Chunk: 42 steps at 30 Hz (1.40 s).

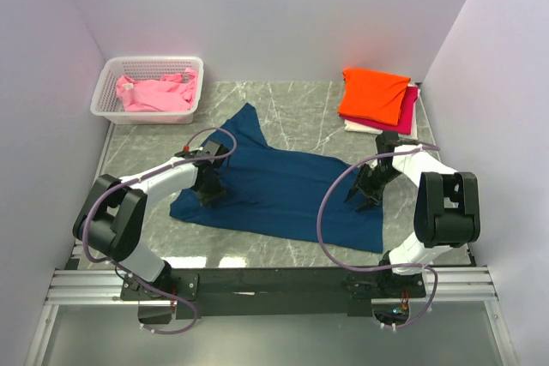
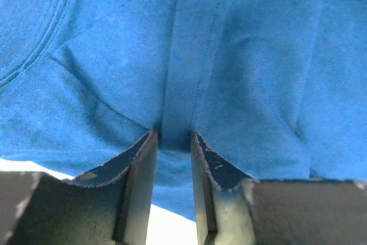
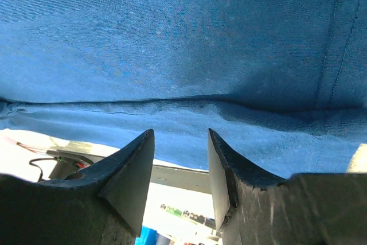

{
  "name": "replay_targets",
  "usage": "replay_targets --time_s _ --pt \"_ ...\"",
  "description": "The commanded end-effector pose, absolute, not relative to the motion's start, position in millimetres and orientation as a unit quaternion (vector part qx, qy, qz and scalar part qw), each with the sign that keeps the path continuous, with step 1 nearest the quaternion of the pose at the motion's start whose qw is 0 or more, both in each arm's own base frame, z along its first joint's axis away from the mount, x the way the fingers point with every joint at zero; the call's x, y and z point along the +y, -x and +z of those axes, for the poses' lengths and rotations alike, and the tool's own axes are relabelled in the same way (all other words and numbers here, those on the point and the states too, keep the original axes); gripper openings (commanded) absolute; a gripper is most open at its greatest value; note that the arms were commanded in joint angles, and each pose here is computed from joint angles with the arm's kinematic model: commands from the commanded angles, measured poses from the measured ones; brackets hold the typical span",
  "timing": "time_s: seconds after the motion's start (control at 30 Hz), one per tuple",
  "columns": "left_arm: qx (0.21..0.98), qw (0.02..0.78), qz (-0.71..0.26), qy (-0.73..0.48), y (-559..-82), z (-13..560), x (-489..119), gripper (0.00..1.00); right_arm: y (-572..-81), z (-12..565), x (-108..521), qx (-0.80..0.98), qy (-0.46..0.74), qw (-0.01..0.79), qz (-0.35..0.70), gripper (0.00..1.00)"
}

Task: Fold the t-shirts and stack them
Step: Fold the tshirt

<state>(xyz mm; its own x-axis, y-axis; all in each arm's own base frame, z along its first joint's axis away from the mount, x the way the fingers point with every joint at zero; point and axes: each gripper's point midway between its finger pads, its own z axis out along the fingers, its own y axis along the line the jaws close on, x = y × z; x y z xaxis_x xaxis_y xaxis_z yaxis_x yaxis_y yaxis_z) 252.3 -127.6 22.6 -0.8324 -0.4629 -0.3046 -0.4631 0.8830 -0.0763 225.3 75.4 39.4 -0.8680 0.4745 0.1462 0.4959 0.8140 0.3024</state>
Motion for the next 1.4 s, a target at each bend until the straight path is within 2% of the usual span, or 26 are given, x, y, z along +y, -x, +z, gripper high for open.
replay_targets --time_s 0.0,0.17,0.27,0.3,0.4,0.8,1.37 --pt "0.954 0.168 -0.003 0.248 -254.2 25.6 -126.1 0.35 -236.6 45.8 78.7 -0.952 0.251 0.019 -0.174 0.49" --pt "0.956 0.164 -0.006 0.243 -255.0 23.4 -127.9 0.34 -235.0 45.8 84.5 -0.955 0.24 0.021 -0.174 0.49" --pt "0.956 0.167 -0.007 0.241 -256.2 25.1 -128.1 0.23 -234.9 45.9 85.0 -0.955 0.241 0.022 -0.174 0.49" --pt "0.956 0.169 -0.01 0.24 -257.1 26.1 -129.4 0.15 -234.9 45.8 85.0 -0.955 0.24 0.022 -0.174 0.49" --pt "0.956 0.175 -0.019 0.236 -259.9 30.2 -131.8 0.01 -235.1 45.5 85.4 -0.955 0.241 0.022 -0.174 0.49" --pt "0.949 0.216 -0.073 0.216 -299.0 63.9 -158.5 0.01 -239.4 50.9 83.3 -0.955 0.243 0.007 -0.169 0.49" --pt "0.954 0.223 -0.102 0.174 -347.0 70.3 -192.0 0.01 -255.2 56.7 80.0 -0.956 0.246 -0.004 -0.16 0.49"
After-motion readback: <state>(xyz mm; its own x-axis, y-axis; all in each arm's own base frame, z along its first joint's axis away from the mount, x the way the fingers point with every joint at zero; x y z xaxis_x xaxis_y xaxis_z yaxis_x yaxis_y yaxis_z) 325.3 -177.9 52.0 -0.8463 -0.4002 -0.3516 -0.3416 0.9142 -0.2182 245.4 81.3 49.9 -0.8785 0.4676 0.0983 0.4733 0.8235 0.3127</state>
